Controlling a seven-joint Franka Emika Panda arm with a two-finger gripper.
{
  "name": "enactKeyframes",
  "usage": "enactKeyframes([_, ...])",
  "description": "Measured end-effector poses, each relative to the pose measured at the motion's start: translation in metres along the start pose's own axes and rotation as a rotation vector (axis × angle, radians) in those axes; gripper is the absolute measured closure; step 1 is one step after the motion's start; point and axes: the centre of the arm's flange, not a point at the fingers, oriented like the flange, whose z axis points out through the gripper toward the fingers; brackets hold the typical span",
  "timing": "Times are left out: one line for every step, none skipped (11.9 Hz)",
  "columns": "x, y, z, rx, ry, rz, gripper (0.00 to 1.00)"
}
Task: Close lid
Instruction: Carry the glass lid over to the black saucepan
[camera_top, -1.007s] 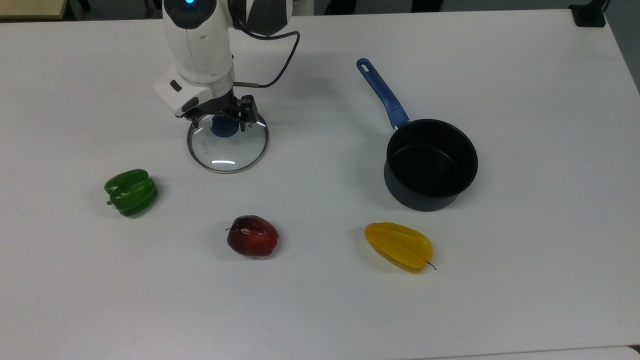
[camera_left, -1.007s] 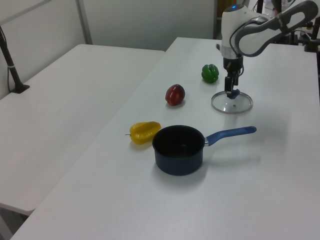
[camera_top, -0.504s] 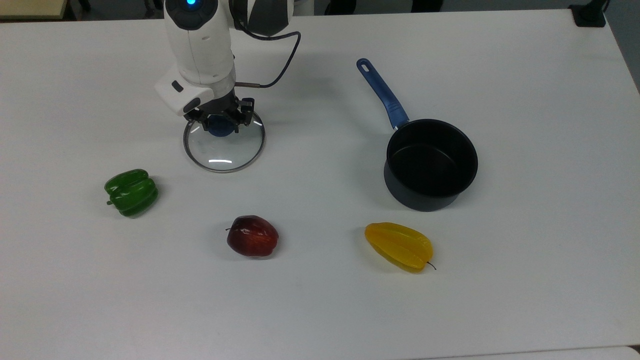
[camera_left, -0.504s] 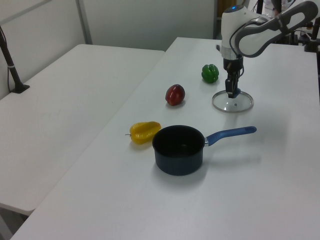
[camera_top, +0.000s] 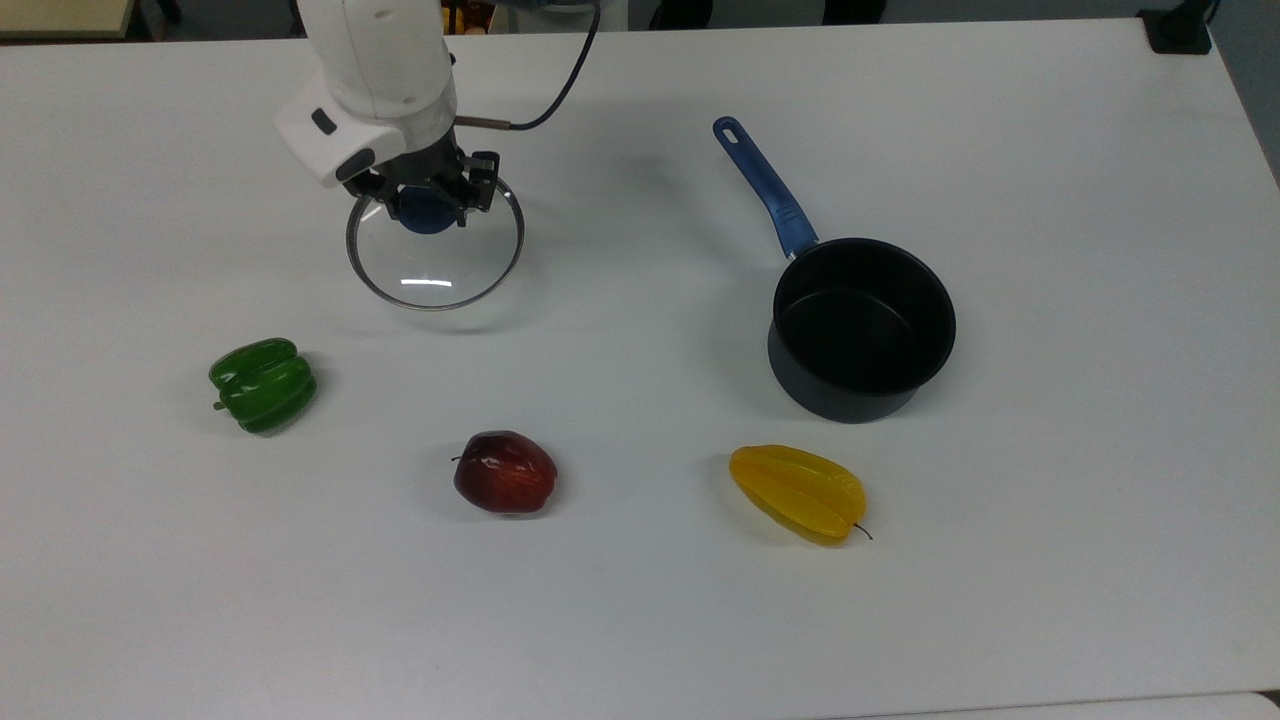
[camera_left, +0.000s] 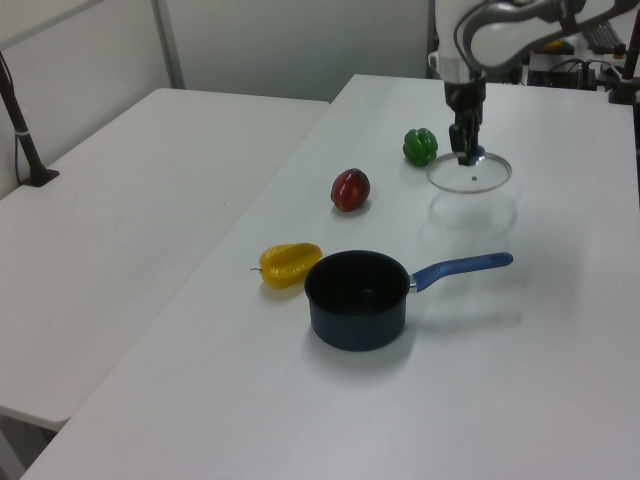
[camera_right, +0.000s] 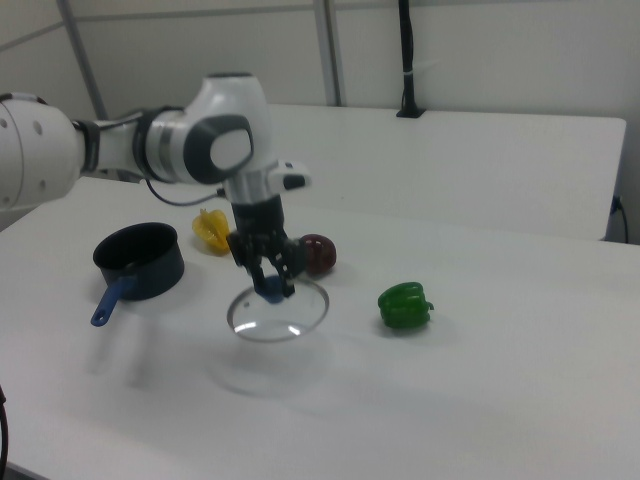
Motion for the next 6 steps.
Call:
enactKeyframes([0.003,-0.012,-0.020,-0.001,0.013,-0.002,0.40])
enactKeyframes([0.005,-0.036,-0.040,-0.004,0.026,-0.004,0.40])
enactKeyframes([0.006,-0.068,-0.058,-0.005,0.044,-0.006,0.40])
enactKeyframes([0.004,-0.109,-0.073,-0.006,0.066,-0.008,0.40])
enactKeyframes([0.000,-0.152,-0.082,-0.006,0.083,-0.011,0.40])
enactKeyframes([-0.005,-0.194,-0.088,-0.005,0.098,-0.027,0.40])
